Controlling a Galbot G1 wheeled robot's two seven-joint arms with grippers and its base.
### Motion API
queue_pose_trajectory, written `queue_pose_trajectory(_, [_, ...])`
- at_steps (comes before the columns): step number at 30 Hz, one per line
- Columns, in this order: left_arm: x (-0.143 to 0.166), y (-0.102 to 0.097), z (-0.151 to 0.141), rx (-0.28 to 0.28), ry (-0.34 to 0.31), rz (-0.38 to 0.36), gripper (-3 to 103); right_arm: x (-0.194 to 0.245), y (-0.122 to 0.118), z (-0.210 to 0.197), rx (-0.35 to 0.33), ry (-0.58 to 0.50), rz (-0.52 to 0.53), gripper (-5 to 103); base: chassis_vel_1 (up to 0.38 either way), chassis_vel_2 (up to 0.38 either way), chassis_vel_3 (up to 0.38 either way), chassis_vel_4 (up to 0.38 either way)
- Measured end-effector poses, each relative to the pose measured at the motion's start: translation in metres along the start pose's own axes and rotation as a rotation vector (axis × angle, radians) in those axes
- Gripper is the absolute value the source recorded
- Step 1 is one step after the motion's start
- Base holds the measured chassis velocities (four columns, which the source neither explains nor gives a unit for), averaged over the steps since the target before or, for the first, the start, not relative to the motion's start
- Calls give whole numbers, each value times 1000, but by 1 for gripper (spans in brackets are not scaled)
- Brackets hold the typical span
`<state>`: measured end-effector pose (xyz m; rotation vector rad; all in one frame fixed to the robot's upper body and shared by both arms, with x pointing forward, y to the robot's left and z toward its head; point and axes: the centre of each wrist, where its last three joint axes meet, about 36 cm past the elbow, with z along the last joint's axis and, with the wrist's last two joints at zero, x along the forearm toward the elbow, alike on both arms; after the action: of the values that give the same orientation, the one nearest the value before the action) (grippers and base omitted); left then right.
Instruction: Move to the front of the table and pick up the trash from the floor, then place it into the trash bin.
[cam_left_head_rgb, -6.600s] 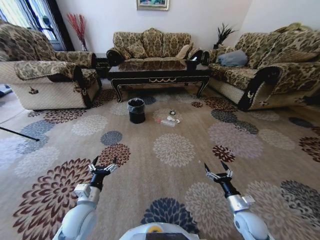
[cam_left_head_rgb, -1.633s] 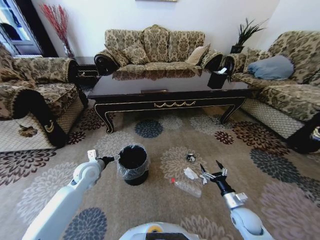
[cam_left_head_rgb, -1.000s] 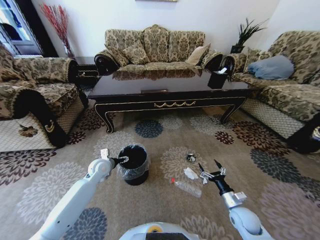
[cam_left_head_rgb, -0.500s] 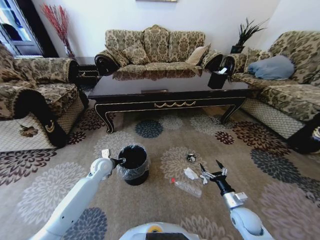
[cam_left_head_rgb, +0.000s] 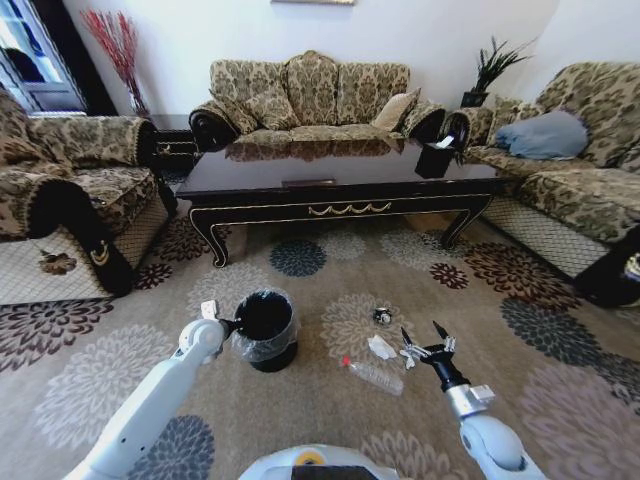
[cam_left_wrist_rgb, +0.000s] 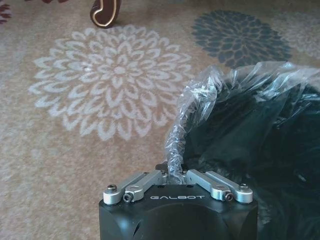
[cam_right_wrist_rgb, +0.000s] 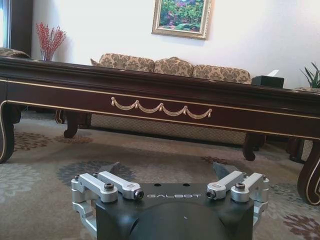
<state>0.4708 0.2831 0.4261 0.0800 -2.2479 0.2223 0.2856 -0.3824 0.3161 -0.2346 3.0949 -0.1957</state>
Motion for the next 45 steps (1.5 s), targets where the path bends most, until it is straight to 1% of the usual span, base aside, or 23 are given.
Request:
queue_pose_trajectory(2, [2,1,-1,3,2,-6,4,-1,-1,0,2,0,-1,100,0,0,0,0])
queue_pose_trajectory(3, [3,2,-2,3,6,-15,2,-1,-1,1,5,2,-2,100,0,0,0,0])
queue_pose_trajectory(7, [8,5,-1,-5,5,-28,2,-1,-3,1,17,6,-7,100,0,0,0,0])
queue_pose_trajectory(11, [23,9,-8,-34,-25,-35,1,-1,-14,0,60,17,-20,100,0,0,0,0])
queue_pose_trajectory(12, [40,14,-16,-72,-52,-45,0,3,-25,-2,88,71,-62,100,0,0,0,0])
queue_pose_trajectory(13, [46,16,-18,-88,-62,-51,0,3,-31,-2,101,96,-100,100,0,0,0,0])
queue_pose_trajectory(14, [46,16,-18,-88,-62,-51,0,3,-31,-2,101,96,-100,100,0,0,0,0])
queue_pose_trajectory(16, [54,17,-19,-101,-65,-51,0,5,-40,4,119,141,-164,100,0,0,0,0])
queue_pose_trajectory(17, [57,18,-18,-106,-65,-53,0,7,-46,12,135,174,-215,100,0,0,0,0])
queue_pose_trajectory(18, [57,18,-18,-106,-65,-53,0,7,-46,12,135,174,-215,100,0,0,0,0])
queue_pose_trajectory(21, [66,23,-11,-106,-64,-55,0,4,-60,37,210,230,-341,100,0,0,0,0])
queue_pose_trajectory(22, [66,23,-11,-106,-64,-55,0,4,-60,37,210,230,-341,100,0,0,0,0])
queue_pose_trajectory(24, [69,27,-6,-107,-60,-60,0,1,-62,50,219,265,-391,100,0,0,0,0])
queue_pose_trajectory(26, [75,31,-1,-113,-60,-70,0,-2,-62,60,227,310,-472,100,0,0,0,0])
queue_pose_trajectory(27, [77,32,0,-114,-60,-71,0,-2,-63,62,229,330,-512,100,0,0,0,0])
queue_pose_trajectory(28, [77,32,0,-114,-60,-71,0,-2,-63,62,229,330,-512,100,0,0,0,0])
queue_pose_trajectory(30, [79,32,2,-117,-62,-72,0,-1,-67,62,235,364,-577,100,0,0,0,0])
queue_pose_trajectory(31, [79,32,3,-119,-63,-75,0,1,-71,63,234,397,-636,100,0,0,0,0])
queue_pose_trajectory(32, [79,32,3,-119,-63,-75,0,1,-71,63,234,397,-636,100,0,0,0,0])
queue_pose_trajectory(35, [77,30,5,-119,-59,-70,0,4,-76,62,220,440,-705,100,0,0,0,0])
queue_pose_trajectory(40, [74,27,9,-118,-51,-62,0,4,-80,65,224,479,-727,100,0,0,0,0])
queue_pose_trajectory(45, [74,24,8,-118,-51,-51,0,-1,-79,72,213,500,-731,100,0,0,0,0])
